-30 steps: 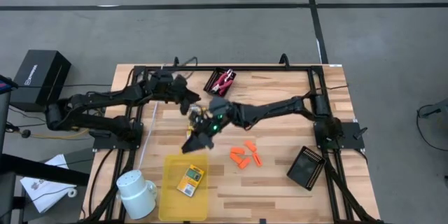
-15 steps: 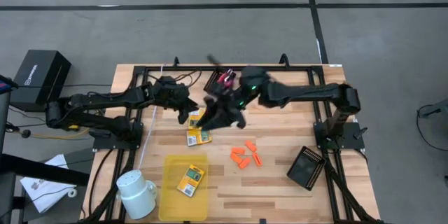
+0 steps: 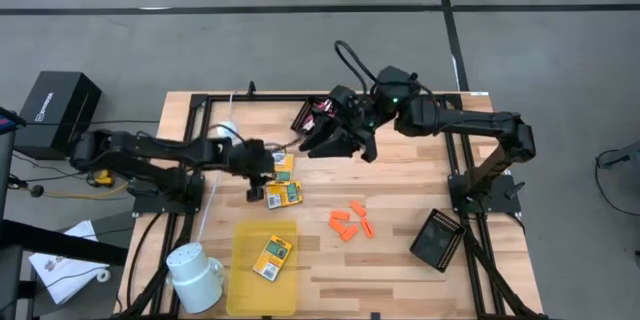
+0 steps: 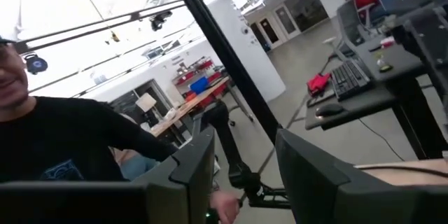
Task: Pick & Place School Supplies
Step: Put the top yellow crayon box into the yellow bin
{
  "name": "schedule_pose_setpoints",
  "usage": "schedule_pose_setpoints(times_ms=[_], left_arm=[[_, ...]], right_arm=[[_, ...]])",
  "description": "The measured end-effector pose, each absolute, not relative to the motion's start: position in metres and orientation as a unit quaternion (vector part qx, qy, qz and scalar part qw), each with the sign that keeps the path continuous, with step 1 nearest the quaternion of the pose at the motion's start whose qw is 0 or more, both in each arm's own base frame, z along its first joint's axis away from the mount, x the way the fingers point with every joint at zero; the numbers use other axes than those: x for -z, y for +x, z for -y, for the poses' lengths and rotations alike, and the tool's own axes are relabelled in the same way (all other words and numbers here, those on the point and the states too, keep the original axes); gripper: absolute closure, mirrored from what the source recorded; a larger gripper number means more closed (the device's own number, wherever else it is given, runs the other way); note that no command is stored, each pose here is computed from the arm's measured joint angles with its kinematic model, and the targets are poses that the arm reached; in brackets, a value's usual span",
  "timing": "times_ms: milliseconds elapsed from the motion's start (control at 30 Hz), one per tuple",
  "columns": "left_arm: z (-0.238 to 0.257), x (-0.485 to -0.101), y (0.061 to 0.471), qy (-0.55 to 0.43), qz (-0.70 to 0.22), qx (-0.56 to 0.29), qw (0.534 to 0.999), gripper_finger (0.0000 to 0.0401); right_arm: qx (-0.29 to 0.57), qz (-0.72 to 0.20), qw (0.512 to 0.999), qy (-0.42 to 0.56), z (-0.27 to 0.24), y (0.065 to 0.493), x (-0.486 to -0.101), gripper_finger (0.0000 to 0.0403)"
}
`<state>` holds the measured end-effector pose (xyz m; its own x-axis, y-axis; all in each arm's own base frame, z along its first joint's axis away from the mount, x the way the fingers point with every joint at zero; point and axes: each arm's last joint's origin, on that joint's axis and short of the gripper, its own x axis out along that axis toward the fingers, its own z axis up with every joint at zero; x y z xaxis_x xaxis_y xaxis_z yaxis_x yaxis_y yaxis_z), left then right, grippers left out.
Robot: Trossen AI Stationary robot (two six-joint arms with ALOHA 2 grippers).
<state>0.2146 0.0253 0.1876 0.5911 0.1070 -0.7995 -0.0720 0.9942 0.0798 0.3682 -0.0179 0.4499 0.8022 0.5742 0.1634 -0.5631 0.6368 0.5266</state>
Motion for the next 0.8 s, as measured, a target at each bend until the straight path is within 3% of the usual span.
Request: schedule_pose_setpoints(times_ms=[400,800], left_arm=[[0.006,-0.158,0.242,0.119,-0.524,-0.047,0.842,0.0303],[0.007,-0.141,0.252,0.137,-0.554,-0.049,0.82,0.0303]], right_arm=[[-0.315,-0.02,0.904,0.288,0.018,0.371,-0.445,0.0258],[-0.32,-0.021,0.903,0.287,0.013,0.371,-0.446,0.0258]])
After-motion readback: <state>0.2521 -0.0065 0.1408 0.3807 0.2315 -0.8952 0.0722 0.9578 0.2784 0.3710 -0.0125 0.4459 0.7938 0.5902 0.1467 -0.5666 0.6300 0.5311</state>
